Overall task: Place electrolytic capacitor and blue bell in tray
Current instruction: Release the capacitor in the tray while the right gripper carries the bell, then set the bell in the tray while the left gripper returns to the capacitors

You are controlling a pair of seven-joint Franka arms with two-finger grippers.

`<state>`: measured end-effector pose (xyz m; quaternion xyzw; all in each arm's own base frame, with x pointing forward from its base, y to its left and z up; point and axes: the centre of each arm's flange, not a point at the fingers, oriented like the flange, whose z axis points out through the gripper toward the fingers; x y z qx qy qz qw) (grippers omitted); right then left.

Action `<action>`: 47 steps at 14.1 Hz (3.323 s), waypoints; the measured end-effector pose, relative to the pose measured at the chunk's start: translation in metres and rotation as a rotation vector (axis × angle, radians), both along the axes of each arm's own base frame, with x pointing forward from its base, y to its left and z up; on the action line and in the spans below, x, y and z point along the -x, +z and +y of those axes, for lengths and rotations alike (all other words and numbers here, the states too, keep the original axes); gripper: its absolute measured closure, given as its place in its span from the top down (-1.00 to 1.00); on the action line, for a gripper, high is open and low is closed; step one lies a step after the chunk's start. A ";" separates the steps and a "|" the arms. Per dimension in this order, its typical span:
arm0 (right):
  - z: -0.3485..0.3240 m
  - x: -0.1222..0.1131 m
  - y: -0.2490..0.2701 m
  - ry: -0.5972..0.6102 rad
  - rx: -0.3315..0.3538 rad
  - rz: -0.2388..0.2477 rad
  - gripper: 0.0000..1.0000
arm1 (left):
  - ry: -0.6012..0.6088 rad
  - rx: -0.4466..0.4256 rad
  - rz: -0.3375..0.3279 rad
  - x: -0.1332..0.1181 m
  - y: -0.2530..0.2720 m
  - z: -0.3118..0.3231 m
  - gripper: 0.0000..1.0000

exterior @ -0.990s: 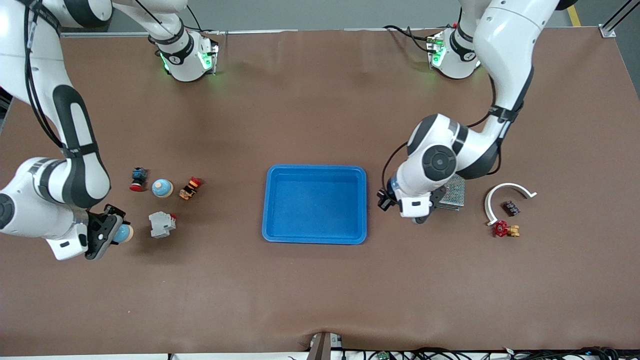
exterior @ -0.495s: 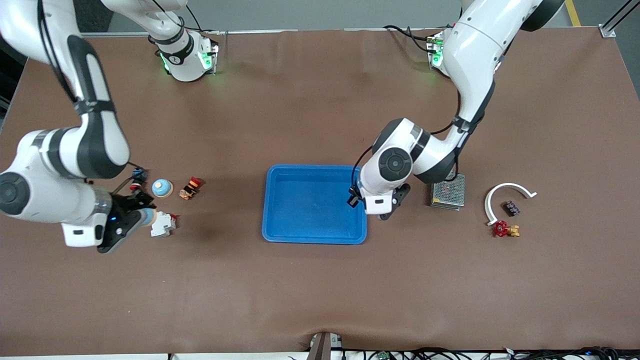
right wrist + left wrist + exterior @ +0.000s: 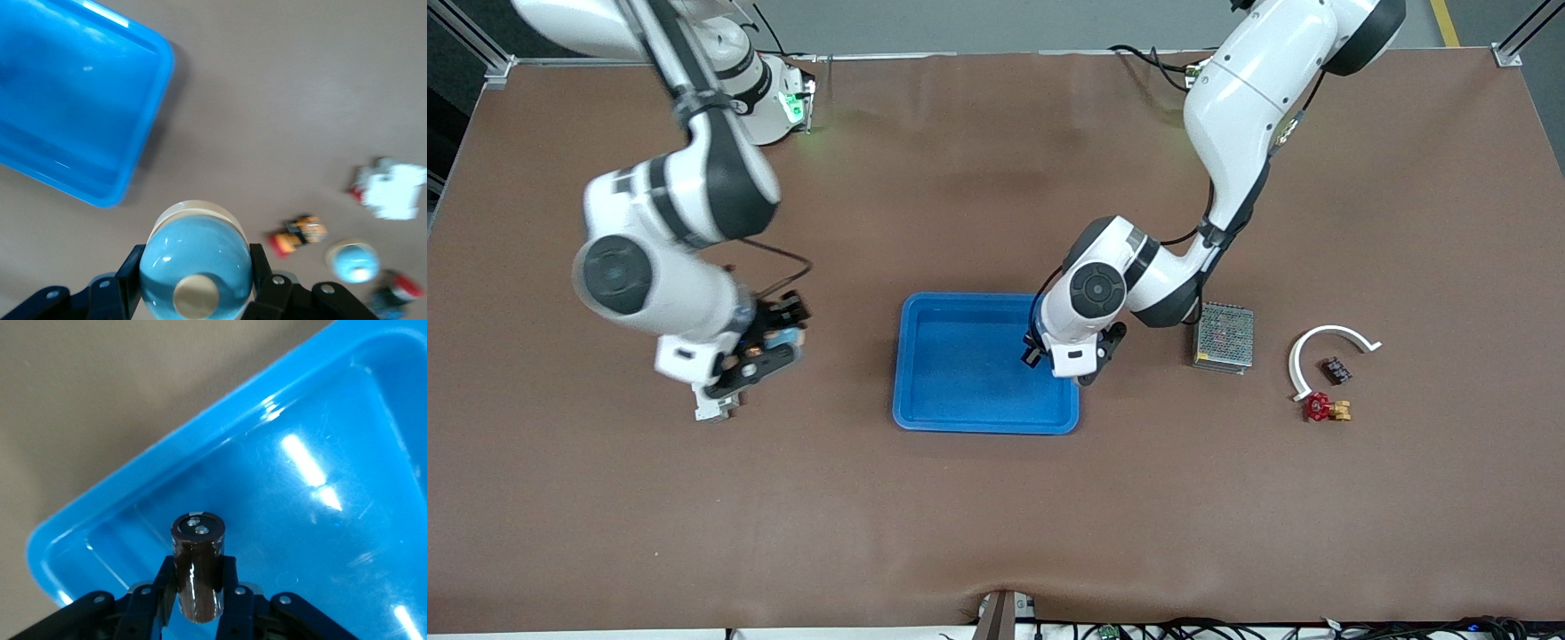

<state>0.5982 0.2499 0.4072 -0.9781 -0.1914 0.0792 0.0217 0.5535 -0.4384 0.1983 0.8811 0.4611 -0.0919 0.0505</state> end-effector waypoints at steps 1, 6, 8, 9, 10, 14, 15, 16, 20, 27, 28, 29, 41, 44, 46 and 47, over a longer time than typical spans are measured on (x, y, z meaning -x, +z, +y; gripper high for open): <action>0.024 0.010 -0.005 -0.025 0.007 -0.009 0.32 | 0.013 0.001 0.002 0.001 -0.007 -0.001 -0.37; 0.089 0.039 -0.028 -0.137 0.001 -0.076 0.32 | 0.033 0.014 -0.013 -0.007 -0.003 -0.002 0.15; 0.103 0.046 -0.048 -0.158 -0.011 -0.102 0.32 | 0.046 0.027 -0.038 -0.019 0.013 0.000 0.51; 0.107 0.049 -0.062 -0.168 -0.017 -0.114 0.32 | 0.054 0.027 -0.047 -0.026 0.024 0.005 0.73; 0.110 0.053 -0.077 -0.178 -0.022 -0.125 0.32 | 0.063 0.022 -0.051 -0.034 0.036 0.011 0.91; 0.136 0.071 -0.114 -0.231 -0.029 -0.144 0.32 | 0.057 -0.007 -0.055 -0.069 0.093 0.056 1.00; 0.145 0.076 -0.118 -0.240 -0.033 -0.150 0.32 | 0.041 -0.012 -0.057 -0.075 0.107 0.070 1.00; 0.153 0.081 -0.122 -0.246 -0.036 -0.153 0.32 | 0.020 -0.021 -0.053 -0.080 0.120 0.085 1.00; 0.170 0.091 -0.147 -0.260 -0.035 -0.155 0.32 | -0.076 -0.056 -0.012 -0.095 0.157 0.152 1.00; 0.177 0.079 -0.186 -0.264 -0.032 -0.159 0.32 | -0.157 -0.098 0.046 -0.116 0.167 0.264 1.00; 0.178 0.078 -0.190 -0.264 -0.037 -0.165 0.32 | -0.177 -0.113 0.053 -0.117 0.164 0.274 1.00; 0.178 0.078 -0.196 -0.264 -0.039 -0.168 0.32 | -0.197 -0.119 0.058 -0.117 0.162 0.284 1.00; 0.188 0.088 -0.219 -0.241 -0.036 -0.172 0.32 | -0.375 -0.122 0.101 -0.108 0.101 0.435 1.00; 0.188 0.087 -0.218 -0.238 -0.036 -0.176 0.80 | -0.424 -0.137 0.087 -0.098 0.073 0.461 1.00; 0.189 0.085 -0.215 -0.236 -0.040 -0.182 1.00 | -0.460 -0.124 0.082 -0.092 0.062 0.479 1.00; 0.191 0.083 -0.210 -0.235 -0.046 -0.188 1.00 | -0.479 -0.121 0.081 -0.089 0.059 0.488 0.99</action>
